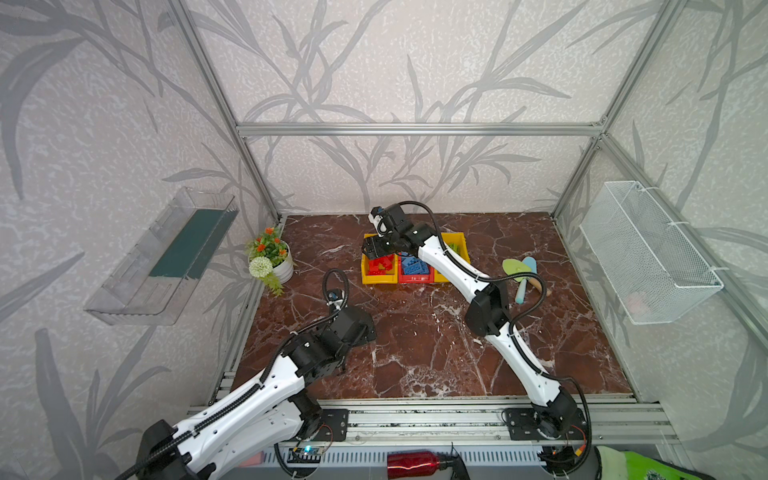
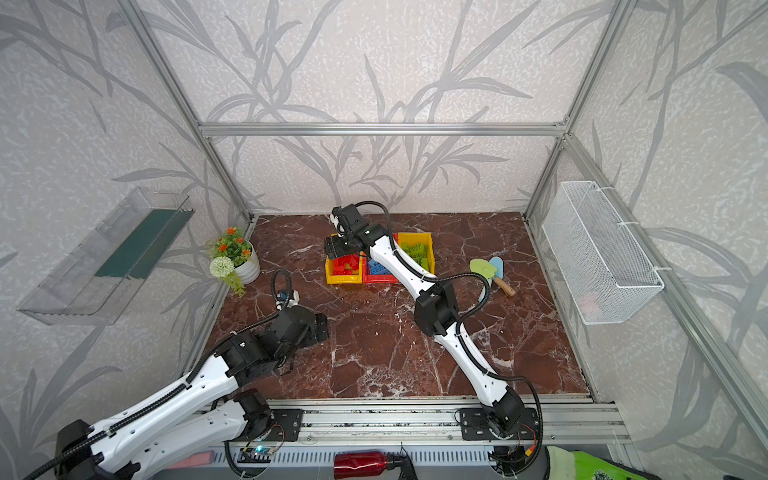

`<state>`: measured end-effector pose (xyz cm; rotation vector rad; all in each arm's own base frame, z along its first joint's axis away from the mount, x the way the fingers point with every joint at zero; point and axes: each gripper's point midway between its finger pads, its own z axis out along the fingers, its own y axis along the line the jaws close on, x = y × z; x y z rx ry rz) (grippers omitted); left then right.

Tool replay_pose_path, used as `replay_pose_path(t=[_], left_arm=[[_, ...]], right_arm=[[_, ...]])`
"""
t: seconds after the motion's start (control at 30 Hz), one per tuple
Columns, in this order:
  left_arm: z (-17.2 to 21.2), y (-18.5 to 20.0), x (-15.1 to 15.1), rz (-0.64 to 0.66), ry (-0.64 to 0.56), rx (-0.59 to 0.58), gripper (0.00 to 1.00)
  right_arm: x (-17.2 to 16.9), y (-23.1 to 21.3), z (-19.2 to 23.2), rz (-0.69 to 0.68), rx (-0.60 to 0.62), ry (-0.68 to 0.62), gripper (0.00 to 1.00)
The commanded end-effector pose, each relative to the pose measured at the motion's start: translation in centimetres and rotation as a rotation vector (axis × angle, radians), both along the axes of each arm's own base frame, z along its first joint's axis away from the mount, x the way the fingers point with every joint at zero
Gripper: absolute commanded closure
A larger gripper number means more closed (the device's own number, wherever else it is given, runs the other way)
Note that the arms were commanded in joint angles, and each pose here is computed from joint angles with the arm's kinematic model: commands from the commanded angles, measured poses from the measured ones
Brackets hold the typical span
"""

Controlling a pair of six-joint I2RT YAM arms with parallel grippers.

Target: Sort the legos into containers by color

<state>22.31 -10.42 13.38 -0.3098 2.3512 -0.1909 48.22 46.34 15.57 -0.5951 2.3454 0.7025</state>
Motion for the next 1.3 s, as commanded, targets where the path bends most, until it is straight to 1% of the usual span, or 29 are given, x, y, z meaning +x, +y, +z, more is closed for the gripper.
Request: replay_pose_path(t=[0.0,0.03,0.1,0.23,0.33,0.47,0.5,0.57,0.67,0.87,1.0,1.13,1.27], left_arm=[[1.1,0.4,0.4,0.020,-0.031,-0.004,0.01],[1.2,0.3,0.5,0.017,-0.036,-0.008,0.01],[1.4,0.3,0.6,0.017,-0.042,-0.011,0.01],[1.8,0.5,0.8,0.024,-0.055,-0.009,0.01],[2.4,0.9,1.1,0.050,-0.083,-0.005,0.01],[3.2,1.9,1.6,0.099,-0.129,0.026,0.01],[3.5,2.2,1.7,0.112,-0.140,0.034,0.01],[4.0,2.5,2.0,0.129,-0.158,0.046,0.01],[4.9,2.7,2.4,0.155,-0.169,0.065,0.01],[5.5,1.8,3.3,0.138,-0.142,0.091,0.01],[5.5,0.9,4.1,0.118,-0.139,0.107,0.01],[5.7,0.9,4.7,0.111,-0.142,0.158,0.01],[6.6,1.3,5.5,0.119,-0.183,0.231,0.01]], right_arm=[[-0.5,-1.1,4.0,0.006,-0.011,-0.060,0.15],[-0.5,-1.4,4.6,0.000,-0.014,-0.077,0.13],[-0.6,-2.1,5.3,-0.009,-0.029,-0.099,0.05],[-2.4,-3.6,7.4,0.008,-0.062,-0.098,0.01],[-4.1,-4.7,8.7,0.023,-0.070,-0.089,0.01],[-6.9,-6.9,10.3,0.037,-0.050,-0.113,0.01],[-7.6,-7.7,11.0,0.028,-0.038,-0.137,0.01],[-9.4,-9.6,11.1,0.017,-0.028,-0.163,0.01],[-12.2,-13.5,11.6,-0.016,-0.045,-0.175,0.01],[-18.5,-20.3,8.9,-0.044,-0.109,-0.136,0.01],[-21.9,-24.1,7.1,-0.097,-0.102,-0.118,0.01],[-24.0,-26.3,4.7,-0.145,-0.083,-0.092,0.01],[-24.6,-28.0,2.4,-0.202,-0.107,-0.097,0.01]])
